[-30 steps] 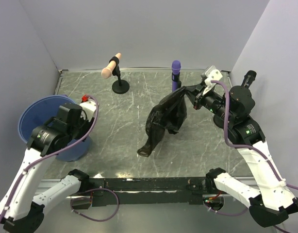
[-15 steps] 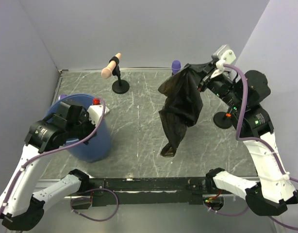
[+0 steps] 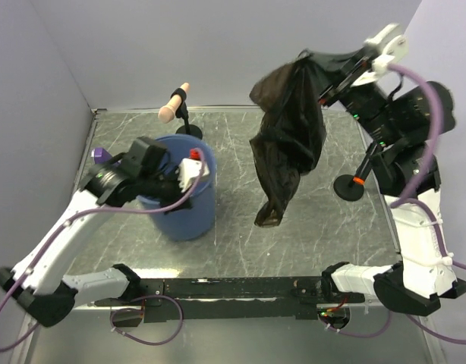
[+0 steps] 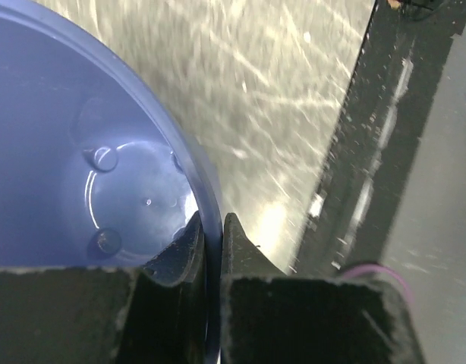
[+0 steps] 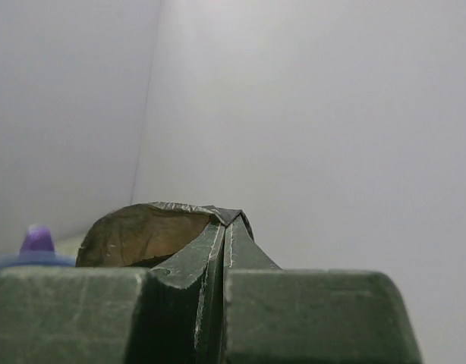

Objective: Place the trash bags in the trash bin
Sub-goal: Move the trash bin to the center of the board.

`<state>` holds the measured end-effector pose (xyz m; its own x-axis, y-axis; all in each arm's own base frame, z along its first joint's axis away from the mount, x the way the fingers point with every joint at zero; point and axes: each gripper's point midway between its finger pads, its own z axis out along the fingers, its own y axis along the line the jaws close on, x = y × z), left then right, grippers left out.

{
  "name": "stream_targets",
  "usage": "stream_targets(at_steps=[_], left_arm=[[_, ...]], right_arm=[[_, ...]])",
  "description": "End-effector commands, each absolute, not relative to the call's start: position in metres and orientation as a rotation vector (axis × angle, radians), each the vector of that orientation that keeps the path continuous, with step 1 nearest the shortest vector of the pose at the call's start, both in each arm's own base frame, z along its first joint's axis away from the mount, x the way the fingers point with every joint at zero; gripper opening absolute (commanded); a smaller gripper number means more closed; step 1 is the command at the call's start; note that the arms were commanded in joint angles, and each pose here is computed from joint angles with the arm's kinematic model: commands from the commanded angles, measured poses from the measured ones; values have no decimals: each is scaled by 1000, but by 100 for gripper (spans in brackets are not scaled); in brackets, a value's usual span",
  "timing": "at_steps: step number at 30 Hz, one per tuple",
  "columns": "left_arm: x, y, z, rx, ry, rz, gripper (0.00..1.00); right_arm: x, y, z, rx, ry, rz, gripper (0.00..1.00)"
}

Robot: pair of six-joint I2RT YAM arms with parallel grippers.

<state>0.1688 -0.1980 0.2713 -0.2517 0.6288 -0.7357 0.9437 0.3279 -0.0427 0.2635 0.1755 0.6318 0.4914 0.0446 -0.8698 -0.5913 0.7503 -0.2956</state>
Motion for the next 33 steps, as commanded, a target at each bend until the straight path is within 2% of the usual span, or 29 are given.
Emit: stream_targets(at_steps=[1, 8, 12, 13, 15, 18, 25, 33], left_arm=[[188, -254, 316, 1528, 1506, -771, 1], [186, -277, 317, 1745, 1290, -837, 1], [192, -288, 322, 1765, 1211, -812, 3], [192, -290, 320, 1782, 1187, -799, 12], [193, -293, 320, 1797, 1160, -766, 41], [197, -290, 324, 1781, 1182, -726, 56], [186, -263, 398, 1543, 1205, -627, 77], [149, -250, 478, 1298, 1294, -842, 83]], right_arm=[[235, 163, 696, -534, 832, 460, 0], [226, 159, 716, -511, 779, 478, 0], [227, 159, 716, -494, 784, 492, 0], [227, 159, 717, -490, 780, 498, 0], [228, 159, 716, -488, 782, 501, 0], [229, 159, 718, -485, 777, 496, 0], [234, 164, 728, -485, 747, 508, 0], [253, 175, 733, -484, 734, 491, 0]])
